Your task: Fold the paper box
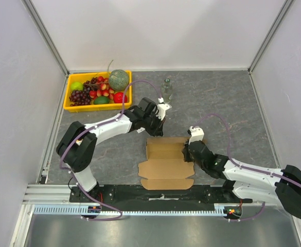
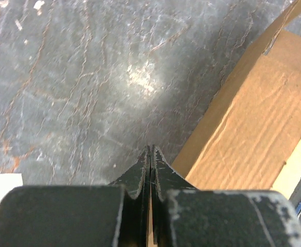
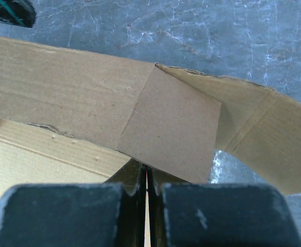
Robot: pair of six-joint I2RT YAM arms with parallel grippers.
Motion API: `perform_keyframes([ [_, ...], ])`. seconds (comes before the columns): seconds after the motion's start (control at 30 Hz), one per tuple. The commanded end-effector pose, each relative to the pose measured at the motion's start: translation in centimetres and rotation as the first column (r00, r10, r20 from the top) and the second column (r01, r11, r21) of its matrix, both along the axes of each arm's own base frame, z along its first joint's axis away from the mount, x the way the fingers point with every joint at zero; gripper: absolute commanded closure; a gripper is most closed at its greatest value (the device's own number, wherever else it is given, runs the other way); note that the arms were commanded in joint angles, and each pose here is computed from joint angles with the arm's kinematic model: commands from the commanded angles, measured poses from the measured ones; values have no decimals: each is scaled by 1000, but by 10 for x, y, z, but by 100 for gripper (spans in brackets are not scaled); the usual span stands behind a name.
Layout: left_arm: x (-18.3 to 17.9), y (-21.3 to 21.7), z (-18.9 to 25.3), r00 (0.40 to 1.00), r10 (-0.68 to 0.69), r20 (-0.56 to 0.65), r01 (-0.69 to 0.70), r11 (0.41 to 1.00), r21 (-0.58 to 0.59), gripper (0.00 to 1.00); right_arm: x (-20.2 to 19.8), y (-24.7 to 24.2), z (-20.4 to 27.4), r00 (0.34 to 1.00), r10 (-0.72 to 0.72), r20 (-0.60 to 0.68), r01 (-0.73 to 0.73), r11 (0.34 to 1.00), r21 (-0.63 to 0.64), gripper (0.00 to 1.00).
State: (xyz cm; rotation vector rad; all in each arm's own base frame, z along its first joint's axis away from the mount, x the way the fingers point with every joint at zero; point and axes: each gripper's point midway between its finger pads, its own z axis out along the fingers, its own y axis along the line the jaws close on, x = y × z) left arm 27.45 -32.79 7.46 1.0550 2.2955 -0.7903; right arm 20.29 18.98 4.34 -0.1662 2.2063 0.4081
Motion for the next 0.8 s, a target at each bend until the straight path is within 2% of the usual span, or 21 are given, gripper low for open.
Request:
perform_keyframes([
  [0.0,7,12,25,993,106,51,-104,994,-36,98,20,12,20,994,-15,107,11,999,38,99],
  [0.27,-8,7,39,997,62,53,-55,991,-123,98,5,19,20,996,48,69,-54,994,92,99],
  [0.47,-18,4,51,998,28,64,-16,983,-184,98,-23,33,25,985,165,53,-171,976,135,100],
  [0.77,-23,5,44,999,28,41,-20,981,-192,98,-50,40,16,966,255,36,-258,959,122,100],
])
